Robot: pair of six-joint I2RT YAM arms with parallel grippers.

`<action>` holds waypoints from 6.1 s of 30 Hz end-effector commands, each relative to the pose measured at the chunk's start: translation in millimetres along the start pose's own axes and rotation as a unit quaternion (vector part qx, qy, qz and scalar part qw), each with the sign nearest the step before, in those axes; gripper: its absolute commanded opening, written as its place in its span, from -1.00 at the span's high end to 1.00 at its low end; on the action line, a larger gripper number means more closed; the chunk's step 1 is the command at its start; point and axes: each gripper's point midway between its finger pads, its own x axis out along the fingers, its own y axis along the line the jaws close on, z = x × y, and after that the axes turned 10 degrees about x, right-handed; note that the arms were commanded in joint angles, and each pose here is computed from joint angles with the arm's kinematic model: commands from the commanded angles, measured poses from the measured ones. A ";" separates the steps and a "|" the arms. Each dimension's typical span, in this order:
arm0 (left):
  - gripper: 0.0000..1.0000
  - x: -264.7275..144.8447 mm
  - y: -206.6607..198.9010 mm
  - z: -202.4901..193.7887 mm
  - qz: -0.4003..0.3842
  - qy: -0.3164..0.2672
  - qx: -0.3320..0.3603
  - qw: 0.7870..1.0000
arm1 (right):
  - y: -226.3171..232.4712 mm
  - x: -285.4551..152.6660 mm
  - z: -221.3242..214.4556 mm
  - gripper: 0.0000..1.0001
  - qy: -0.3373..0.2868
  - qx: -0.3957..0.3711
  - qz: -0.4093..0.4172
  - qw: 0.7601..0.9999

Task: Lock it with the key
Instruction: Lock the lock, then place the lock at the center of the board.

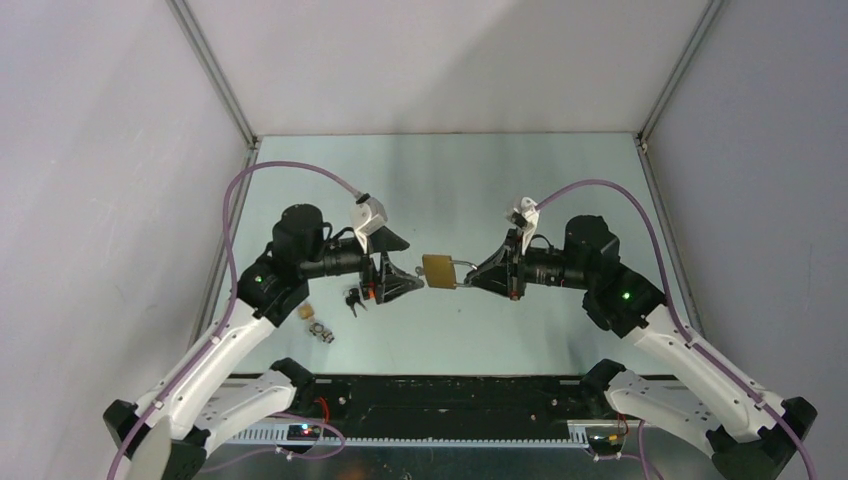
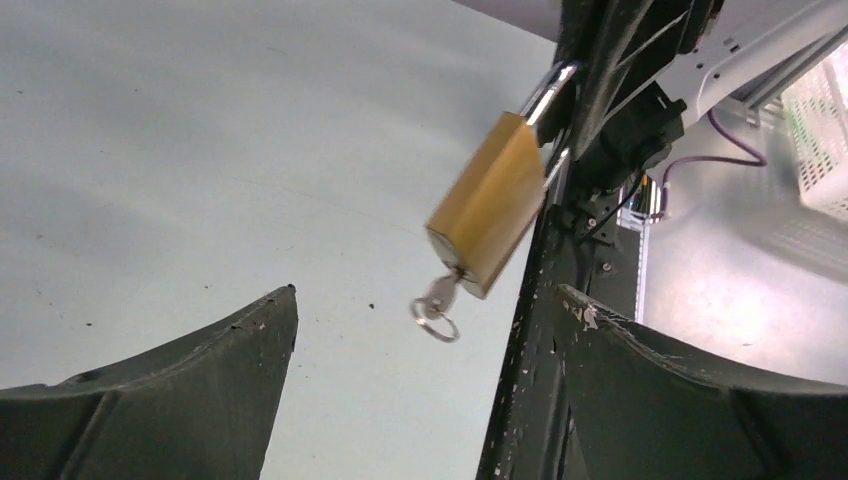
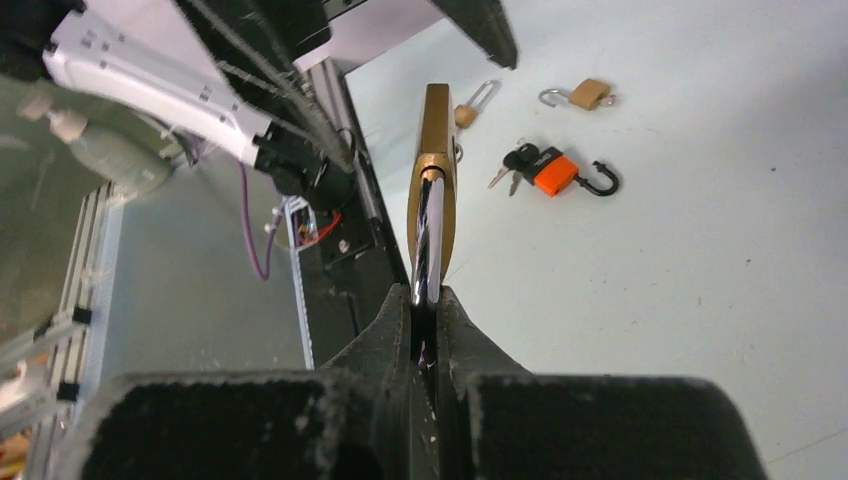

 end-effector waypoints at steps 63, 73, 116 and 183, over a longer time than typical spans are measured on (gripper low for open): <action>1.00 -10.4 10.3 125.0 0.139 -0.231 -0.047 0.962 | 13.2 27.1 64.0 -0.83 -0.170 -0.010 0.020 0.985; 1.00 -33.1 5.8 171.1 0.128 -0.341 -0.107 0.925 | 42.2 73.9 69.7 -0.67 -0.250 0.018 0.076 0.965; 1.00 -69.2 -53.1 190.5 -0.014 -0.452 -0.068 0.889 | 86.7 64.4 76.7 1.00 -0.256 0.002 0.188 0.948; 1.00 271.5 172.3 35.7 0.108 -0.132 -0.309 0.936 | -356.0 -103.7 -45.7 1.00 -0.213 0.299 -0.493 0.789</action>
